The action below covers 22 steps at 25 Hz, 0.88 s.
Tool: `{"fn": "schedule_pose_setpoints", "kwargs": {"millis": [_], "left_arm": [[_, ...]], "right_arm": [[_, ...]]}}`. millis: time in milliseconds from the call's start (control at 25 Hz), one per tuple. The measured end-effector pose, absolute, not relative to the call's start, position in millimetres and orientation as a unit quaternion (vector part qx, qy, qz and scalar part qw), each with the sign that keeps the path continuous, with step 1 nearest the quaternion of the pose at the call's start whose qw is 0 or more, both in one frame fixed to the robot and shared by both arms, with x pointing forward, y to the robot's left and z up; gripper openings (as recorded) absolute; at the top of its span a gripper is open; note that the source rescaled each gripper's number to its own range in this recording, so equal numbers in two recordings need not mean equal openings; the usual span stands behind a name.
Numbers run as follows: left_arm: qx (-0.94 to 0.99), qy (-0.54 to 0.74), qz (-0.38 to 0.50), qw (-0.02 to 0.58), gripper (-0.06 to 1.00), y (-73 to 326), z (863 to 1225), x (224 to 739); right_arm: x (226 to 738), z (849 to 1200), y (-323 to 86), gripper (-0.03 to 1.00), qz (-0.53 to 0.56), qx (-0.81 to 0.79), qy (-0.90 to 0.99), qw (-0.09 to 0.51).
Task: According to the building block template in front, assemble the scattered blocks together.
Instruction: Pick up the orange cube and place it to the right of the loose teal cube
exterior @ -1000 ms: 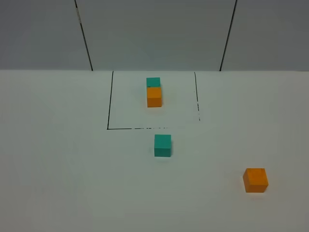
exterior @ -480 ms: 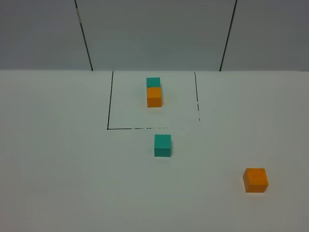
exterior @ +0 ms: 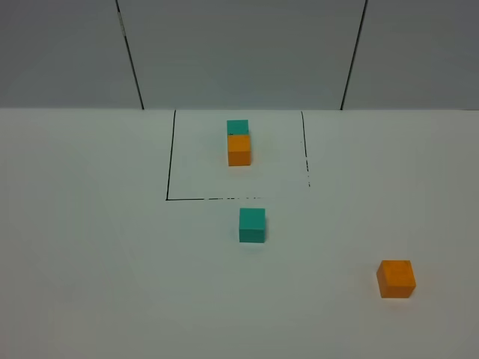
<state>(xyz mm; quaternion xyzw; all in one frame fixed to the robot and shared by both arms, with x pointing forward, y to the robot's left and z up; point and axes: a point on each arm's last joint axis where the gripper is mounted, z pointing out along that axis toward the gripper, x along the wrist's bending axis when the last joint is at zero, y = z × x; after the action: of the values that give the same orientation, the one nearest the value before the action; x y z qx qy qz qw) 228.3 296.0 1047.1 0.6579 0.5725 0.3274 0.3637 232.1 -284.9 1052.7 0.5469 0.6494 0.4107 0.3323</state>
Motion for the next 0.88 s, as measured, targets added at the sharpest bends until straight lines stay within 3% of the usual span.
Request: {"fn": "schedule_pose_setpoints", "kwargs": {"millis": [480,640,880], "left_arm": [[0.658,0.573,0.327,0.364,0.67,296,1047,228],[0.658,0.573,0.327,0.364,0.67,296,1047,228],[0.658,0.573,0.327,0.364,0.67,296,1047,228]], "right_arm": [[233,1056,-283,0.81,0.424,0.553,0.642,0.321],[255,1076,-275,0.90,0.430,0.575,0.649,0.252],[345,1085,-271,0.96,0.331,0.621,0.697,0.138]]}}
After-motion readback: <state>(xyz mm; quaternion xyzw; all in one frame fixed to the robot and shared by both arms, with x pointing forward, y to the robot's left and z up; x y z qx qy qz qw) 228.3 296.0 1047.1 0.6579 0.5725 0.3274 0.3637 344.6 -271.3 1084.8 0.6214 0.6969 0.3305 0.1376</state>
